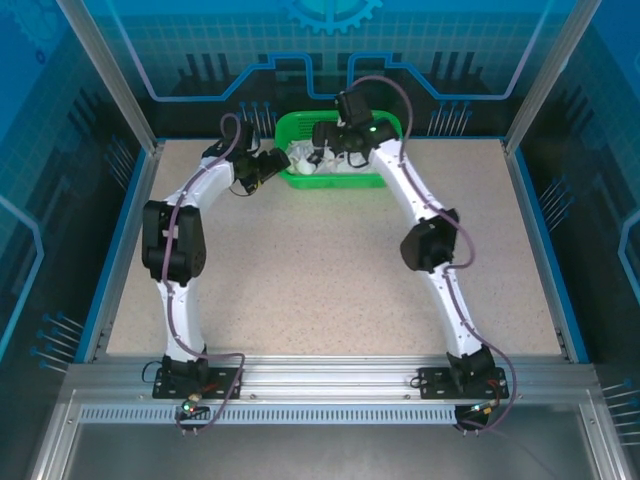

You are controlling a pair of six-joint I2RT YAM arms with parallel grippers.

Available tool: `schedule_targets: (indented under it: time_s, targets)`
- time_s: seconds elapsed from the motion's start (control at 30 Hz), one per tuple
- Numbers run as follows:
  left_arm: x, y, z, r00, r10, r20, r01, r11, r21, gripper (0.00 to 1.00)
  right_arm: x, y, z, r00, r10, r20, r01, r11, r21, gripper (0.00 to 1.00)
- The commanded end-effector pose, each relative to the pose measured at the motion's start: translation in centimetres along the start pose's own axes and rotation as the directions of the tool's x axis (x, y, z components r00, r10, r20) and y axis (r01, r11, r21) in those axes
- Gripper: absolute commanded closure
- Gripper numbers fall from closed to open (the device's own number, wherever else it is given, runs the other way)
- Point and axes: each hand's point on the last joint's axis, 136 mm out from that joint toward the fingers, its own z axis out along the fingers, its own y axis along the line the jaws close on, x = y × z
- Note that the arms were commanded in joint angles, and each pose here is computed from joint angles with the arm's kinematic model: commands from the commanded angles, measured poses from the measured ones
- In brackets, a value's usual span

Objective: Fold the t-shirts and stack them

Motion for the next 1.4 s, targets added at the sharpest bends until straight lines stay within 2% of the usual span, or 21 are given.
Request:
schedule_targets:
  time_s: [0.0, 0.1, 0.2, 0.3, 0.37, 0.43, 0.5, 0.57, 0.63, 0.67, 0.73, 0.9, 1.0, 1.1, 1.2, 1.37]
  targets:
    - [0.8, -0.4, 1.1, 0.995, -0.016, -0.099, 0.017, 1.000, 0.011, 0.19, 4.1, 1.0, 3.1, 0.993, 0.013, -0.121, -0.021, 0.998, -0.065, 0.08]
    - [0.8, -0.3, 2.6, 0.992, -0.016, -0.123, 0.019, 1.000, 0.024, 0.23, 5.4, 1.2, 5.8, 0.993, 0.032, -0.118, -0.044, 0.994, -0.095, 0.08]
    - [1.1, -0.2, 3.6, 0.990, -0.008, -0.140, 0.014, 0.999, 0.041, 0.32, 6.4, 1.6, 7.7, 0.993, 0.010, -0.120, -0.025, 0.993, -0.119, 0.11]
    - [1.7, -0.4, 4.4, 0.984, -0.013, -0.176, 0.025, 0.997, 0.068, 0.54, 7.5, 1.5, 9.5, 0.990, 0.035, -0.137, -0.055, 0.988, -0.142, 0.19]
    - [2.0, -0.3, 4.5, 0.982, -0.023, -0.185, 0.037, 0.997, 0.072, 0.60, 8.1, 1.6, 10.3, 0.988, 0.050, -0.145, -0.073, 0.984, -0.163, 0.27]
    - [2.4, -0.3, 4.3, 0.981, -0.038, -0.189, 0.054, 0.995, 0.080, 0.72, 8.4, 2.1, 10.7, 0.988, 0.046, -0.147, -0.073, 0.980, -0.184, 0.37]
    - [2.6, -0.7, 3.7, 0.982, -0.046, -0.182, 0.064, 0.993, 0.095, 0.79, 8.4, 2.5, 10.7, 0.988, 0.043, -0.146, -0.073, 0.976, -0.207, 0.49]
    - [2.6, -0.7, 3.0, 0.984, -0.059, -0.168, 0.076, 0.993, 0.095, 0.82, 8.1, 3.1, 10.4, 0.989, 0.043, -0.144, -0.076, 0.969, -0.237, 0.64]
    - [2.5, -0.7, 1.9, 0.987, -0.078, -0.144, 0.091, 0.992, 0.089, 0.82, 7.1, 3.5, 9.6, 0.992, 0.038, -0.123, -0.067, 0.968, -0.240, 0.86]
    - [2.6, -0.4, 1.5, 0.987, -0.091, -0.132, 0.102, 0.992, 0.078, 0.83, 6.4, 3.8, 8.9, 0.994, 0.030, -0.105, -0.055, 0.968, -0.243, 0.91]
    - [2.5, -0.2, 0.4, 0.989, -0.121, -0.087, 0.127, 0.989, 0.073, 0.85, 4.2, 5.0, 6.7, 0.999, 0.013, -0.052, -0.026, 0.966, -0.259, 1.00]
    - [2.9, 1.3, -1.7, 0.976, -0.219, -0.013, 0.220, 0.975, 0.030, 0.85, -2.6, 7.7, -1.8, 0.995, 0.008, 0.097, 0.023, 0.947, -0.320, 1.00]
    - [2.9, 2.8, -3.0, 0.952, -0.302, 0.049, 0.302, 0.953, 0.007, 0.87, -5.2, 9.4, -7.7, 0.984, -0.031, 0.178, 0.091, 0.937, -0.339, 1.00]
    - [2.7, 5.3, -4.1, 0.896, -0.428, 0.116, 0.431, 0.902, -0.006, 0.95, -7.2, 10.1, -14.3, 0.963, -0.053, 0.263, 0.142, 0.933, -0.330, 1.00]
    - [2.9, 8.6, -5.3, 0.818, -0.546, 0.182, 0.559, 0.829, -0.023, 0.98, -8.6, 9.2, -20.6, 0.934, -0.045, 0.356, 0.159, 0.942, -0.296, 1.00]
    - [3.4, 14.1, -9.0, 0.685, -0.639, 0.351, 0.695, 0.717, -0.051, 1.00, -9.9, 4.2, -31.8, 0.836, -0.007, 0.548, 0.125, 0.976, -0.179, 1.00]
